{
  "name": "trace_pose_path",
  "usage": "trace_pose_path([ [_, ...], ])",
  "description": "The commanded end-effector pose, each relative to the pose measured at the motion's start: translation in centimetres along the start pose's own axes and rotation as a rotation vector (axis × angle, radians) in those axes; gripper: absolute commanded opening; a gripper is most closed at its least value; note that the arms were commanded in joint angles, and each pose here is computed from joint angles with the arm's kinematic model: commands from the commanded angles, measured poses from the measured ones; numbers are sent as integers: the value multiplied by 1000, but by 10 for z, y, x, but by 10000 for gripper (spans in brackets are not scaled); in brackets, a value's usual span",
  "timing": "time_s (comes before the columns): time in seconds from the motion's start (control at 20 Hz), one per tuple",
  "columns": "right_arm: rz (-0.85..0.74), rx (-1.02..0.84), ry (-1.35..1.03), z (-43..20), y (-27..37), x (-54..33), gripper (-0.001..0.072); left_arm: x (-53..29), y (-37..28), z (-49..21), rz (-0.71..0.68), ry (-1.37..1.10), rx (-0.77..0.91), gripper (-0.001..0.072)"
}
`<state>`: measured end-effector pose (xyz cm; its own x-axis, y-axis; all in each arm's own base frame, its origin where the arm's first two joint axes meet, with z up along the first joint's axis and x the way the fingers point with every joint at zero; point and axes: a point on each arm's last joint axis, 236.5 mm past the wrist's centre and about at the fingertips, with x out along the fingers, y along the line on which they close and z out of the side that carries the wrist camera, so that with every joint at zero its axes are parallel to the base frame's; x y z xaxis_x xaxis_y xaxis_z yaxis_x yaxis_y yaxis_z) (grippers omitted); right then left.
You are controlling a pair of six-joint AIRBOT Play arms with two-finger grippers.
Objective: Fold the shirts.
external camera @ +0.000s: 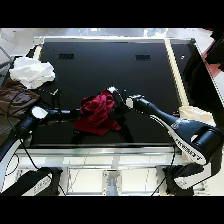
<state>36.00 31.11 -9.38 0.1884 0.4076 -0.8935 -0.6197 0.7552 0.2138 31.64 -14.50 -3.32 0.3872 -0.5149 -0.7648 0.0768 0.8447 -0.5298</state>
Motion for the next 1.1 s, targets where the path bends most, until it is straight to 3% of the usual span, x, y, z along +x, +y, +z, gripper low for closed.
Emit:
trace_pose_path([
  [0.0, -3, 4, -22, 5, -1, 1, 17, -4, -2, 3, -3, -14, 7, 18],
  [0.3, -136, -159, 21, 18, -23, -85, 15, -97, -4, 55, 37, -324, 61, 16],
  [0.45, -250, -163, -65, 30, -43, -190, 15, -195, 3, 74, 184, -535, 124, 15],
  [0.65, -317, -101, -343, 36, -20, -349, 14, -335, -16, 84, 461, -776, 246, 15],
  [0.85, -336, -102, -715, 43, 24, -499, 12, -428, -79, 108, 504, -969, 370, 15],
  [1.05, -505, -105, -902, 48, 13, -585, 11, -438, -55, 140, 606, -872, 354, 15],
])
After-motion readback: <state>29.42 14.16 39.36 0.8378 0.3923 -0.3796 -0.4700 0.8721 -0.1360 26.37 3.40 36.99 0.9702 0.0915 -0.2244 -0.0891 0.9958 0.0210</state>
